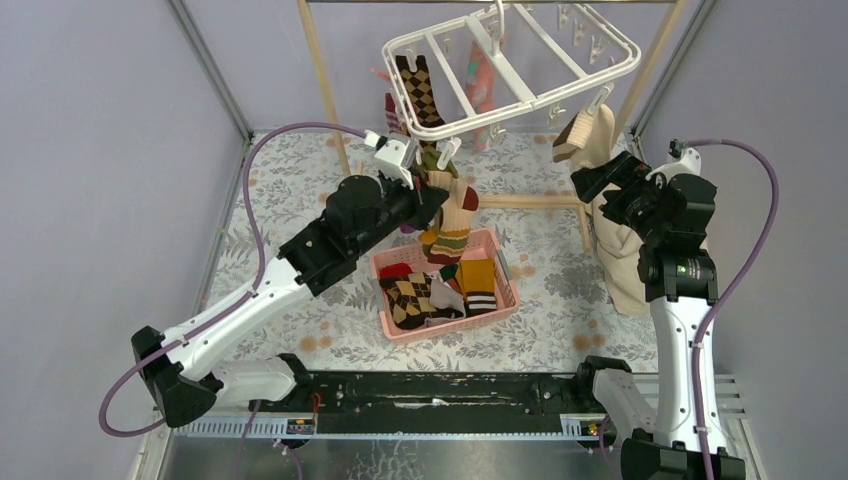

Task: Remove the socks clipped to the hanger
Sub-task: Adjust the hanger on the clothesline.

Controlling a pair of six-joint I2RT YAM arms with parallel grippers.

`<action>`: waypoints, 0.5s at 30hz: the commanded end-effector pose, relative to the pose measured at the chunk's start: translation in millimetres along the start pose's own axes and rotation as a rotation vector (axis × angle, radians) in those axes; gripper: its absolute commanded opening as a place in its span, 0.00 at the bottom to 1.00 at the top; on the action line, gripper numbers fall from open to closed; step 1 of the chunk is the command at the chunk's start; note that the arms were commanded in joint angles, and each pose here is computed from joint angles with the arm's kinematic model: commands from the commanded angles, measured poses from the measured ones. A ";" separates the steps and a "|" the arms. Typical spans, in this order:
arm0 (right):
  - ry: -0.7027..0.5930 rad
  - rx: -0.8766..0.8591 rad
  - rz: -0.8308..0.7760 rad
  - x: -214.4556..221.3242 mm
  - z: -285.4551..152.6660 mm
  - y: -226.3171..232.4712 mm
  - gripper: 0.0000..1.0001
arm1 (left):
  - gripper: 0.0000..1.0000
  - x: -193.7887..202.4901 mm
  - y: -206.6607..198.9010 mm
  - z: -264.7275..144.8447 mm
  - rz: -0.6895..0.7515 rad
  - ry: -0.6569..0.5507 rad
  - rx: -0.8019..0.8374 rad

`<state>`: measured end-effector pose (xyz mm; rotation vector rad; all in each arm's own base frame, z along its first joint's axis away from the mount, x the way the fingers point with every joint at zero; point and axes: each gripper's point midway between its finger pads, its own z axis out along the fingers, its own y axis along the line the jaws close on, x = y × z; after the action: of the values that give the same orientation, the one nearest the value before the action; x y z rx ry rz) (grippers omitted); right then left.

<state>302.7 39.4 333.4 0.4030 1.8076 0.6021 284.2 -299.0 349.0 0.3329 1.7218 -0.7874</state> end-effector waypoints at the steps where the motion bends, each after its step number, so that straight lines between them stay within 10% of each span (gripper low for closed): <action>1: -0.062 0.031 -0.029 -11.3 -6.2 -2.2 1.00 | 0.00 -37.8 -19.9 -14.6 0.008 -0.089 0.016; 15: -0.054 0.028 0.013 1.6 5.9 -12.0 1.00 | 0.00 -58.1 -81.2 4.8 0.048 -0.101 0.111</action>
<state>302.3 31.6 304.5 0.4683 1.8415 0.5620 256.5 -336.8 408.4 0.3896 1.6287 -0.8575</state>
